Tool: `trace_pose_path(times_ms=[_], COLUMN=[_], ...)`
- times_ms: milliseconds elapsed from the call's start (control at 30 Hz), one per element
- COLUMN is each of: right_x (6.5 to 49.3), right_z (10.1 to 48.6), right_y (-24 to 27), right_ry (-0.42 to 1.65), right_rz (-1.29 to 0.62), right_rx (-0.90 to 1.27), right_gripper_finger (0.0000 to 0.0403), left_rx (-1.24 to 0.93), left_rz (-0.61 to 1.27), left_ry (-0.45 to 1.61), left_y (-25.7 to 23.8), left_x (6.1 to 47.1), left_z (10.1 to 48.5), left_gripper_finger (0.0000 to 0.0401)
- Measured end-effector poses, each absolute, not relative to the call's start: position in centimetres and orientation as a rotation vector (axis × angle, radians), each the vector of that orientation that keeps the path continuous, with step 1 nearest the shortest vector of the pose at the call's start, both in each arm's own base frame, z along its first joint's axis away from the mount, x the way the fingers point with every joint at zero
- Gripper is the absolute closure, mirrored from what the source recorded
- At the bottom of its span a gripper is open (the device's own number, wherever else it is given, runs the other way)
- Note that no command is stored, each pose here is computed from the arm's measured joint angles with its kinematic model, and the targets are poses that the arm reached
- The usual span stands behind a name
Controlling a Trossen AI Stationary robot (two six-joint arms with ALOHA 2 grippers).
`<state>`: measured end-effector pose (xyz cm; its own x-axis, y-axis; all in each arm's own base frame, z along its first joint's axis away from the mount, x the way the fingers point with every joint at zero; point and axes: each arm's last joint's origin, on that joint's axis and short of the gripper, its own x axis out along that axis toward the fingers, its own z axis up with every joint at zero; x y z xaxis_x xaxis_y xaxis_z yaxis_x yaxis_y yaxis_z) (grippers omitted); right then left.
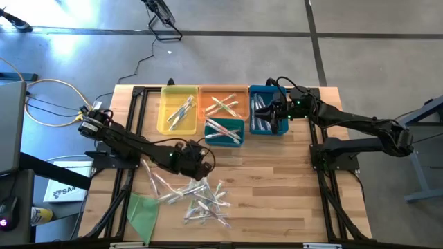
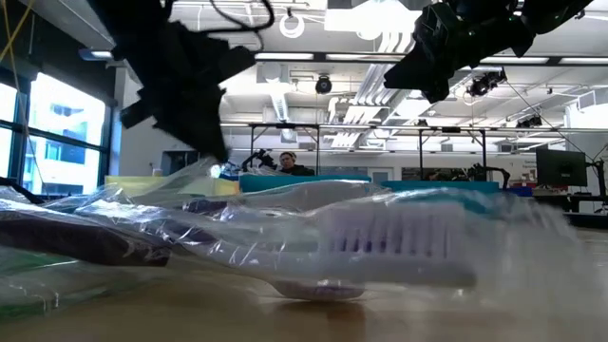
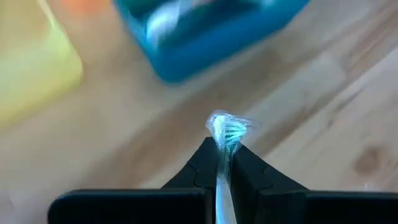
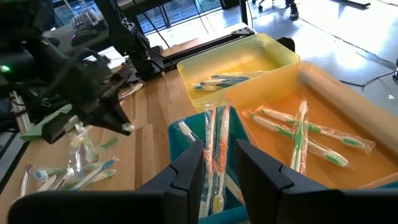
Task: Pick & Place Toothbrushes
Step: Put the green toothbrush into the orange bin
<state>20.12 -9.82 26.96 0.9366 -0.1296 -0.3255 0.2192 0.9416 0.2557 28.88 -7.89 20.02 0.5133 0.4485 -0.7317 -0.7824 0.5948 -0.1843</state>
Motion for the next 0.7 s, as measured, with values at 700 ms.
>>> trace_pose_path(times_ms=[700], right_x=[20.1], right_z=[26.9], right_y=[-9.8], right_ry=[0.311], right_rz=[-0.181], right_rx=[0.294], right_gripper_finger=[0.0318], left_rx=[0.003], left_rz=[0.612], left_ry=[0.623], left_y=[-1.4], left_x=[33.7], left_z=[35.0], left_gripper_finger=[0.039])
